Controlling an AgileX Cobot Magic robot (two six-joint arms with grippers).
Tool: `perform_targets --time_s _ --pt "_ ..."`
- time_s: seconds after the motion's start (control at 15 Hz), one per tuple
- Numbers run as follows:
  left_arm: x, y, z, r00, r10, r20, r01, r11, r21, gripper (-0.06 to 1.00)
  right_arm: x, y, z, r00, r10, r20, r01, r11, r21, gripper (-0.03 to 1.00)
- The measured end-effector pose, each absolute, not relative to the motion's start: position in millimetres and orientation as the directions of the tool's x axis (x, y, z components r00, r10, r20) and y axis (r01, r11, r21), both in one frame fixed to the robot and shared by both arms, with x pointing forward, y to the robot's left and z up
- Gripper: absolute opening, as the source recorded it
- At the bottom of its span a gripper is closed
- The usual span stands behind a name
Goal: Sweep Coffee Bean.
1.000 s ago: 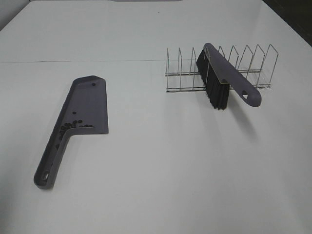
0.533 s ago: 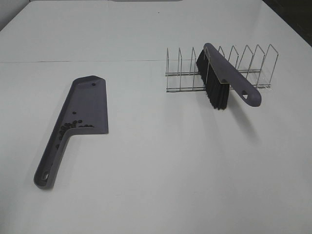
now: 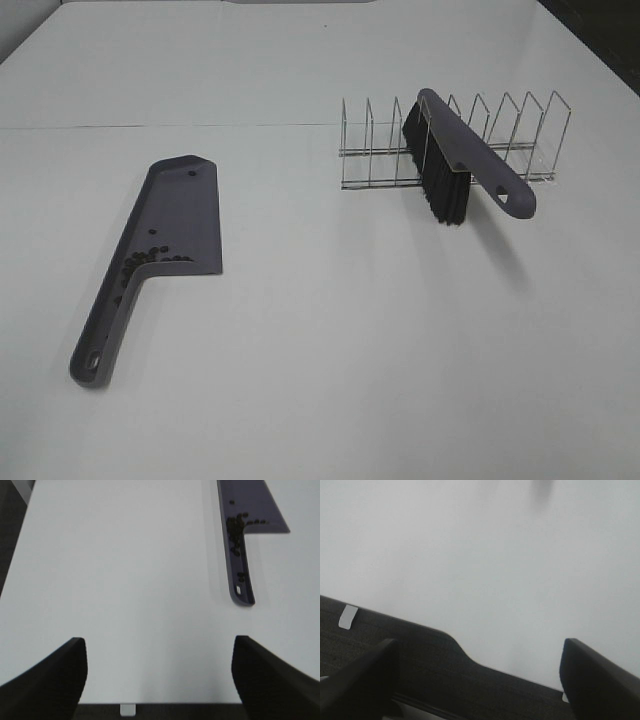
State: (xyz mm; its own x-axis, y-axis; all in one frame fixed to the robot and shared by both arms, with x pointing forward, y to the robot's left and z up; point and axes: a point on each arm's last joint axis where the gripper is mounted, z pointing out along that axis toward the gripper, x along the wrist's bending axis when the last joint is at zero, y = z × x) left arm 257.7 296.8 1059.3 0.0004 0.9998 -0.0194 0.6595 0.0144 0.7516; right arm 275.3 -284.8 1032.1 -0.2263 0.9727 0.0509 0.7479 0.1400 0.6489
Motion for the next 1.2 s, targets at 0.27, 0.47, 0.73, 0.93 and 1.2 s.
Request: perform_targets --time_s 0.27,0.47,0.73,0.93,1.2 --pt "240.3 294.7 1055.3 0.023 1.0 0.009 0.515 -0.019 0.857 0.73 261.2 -286.9 1035.5 -0.231 0.972 0.042 0.676 0.129 0.726 0.8" --pt "230.9 290.9 1055.8 0.068 0.997 0.027 0.451 -0.055 0.891 0.73 250.0 -288.5 1037.0 -0.235 0.971 0.037 0.615 0.119 0.78 0.8" --pt "230.5 290.9 1055.8 0.108 0.994 0.03 0.448 -0.075 0.891 0.73 239.4 -290.2 1037.3 -0.237 0.971 0.03 0.554 0.11 0.825 0.79" --pt "230.2 291.2 1055.8 0.145 0.989 0.03 0.445 -0.092 0.891 0.73 234.2 -290.9 1036.7 -0.238 0.971 0.026 0.523 0.105 0.846 0.79" --pt "229.9 291.5 1055.8 0.173 0.985 0.027 0.442 -0.102 0.891 0.73 233.8 -291.2 1036.6 -0.236 0.971 0.026 0.522 0.104 0.847 0.79"
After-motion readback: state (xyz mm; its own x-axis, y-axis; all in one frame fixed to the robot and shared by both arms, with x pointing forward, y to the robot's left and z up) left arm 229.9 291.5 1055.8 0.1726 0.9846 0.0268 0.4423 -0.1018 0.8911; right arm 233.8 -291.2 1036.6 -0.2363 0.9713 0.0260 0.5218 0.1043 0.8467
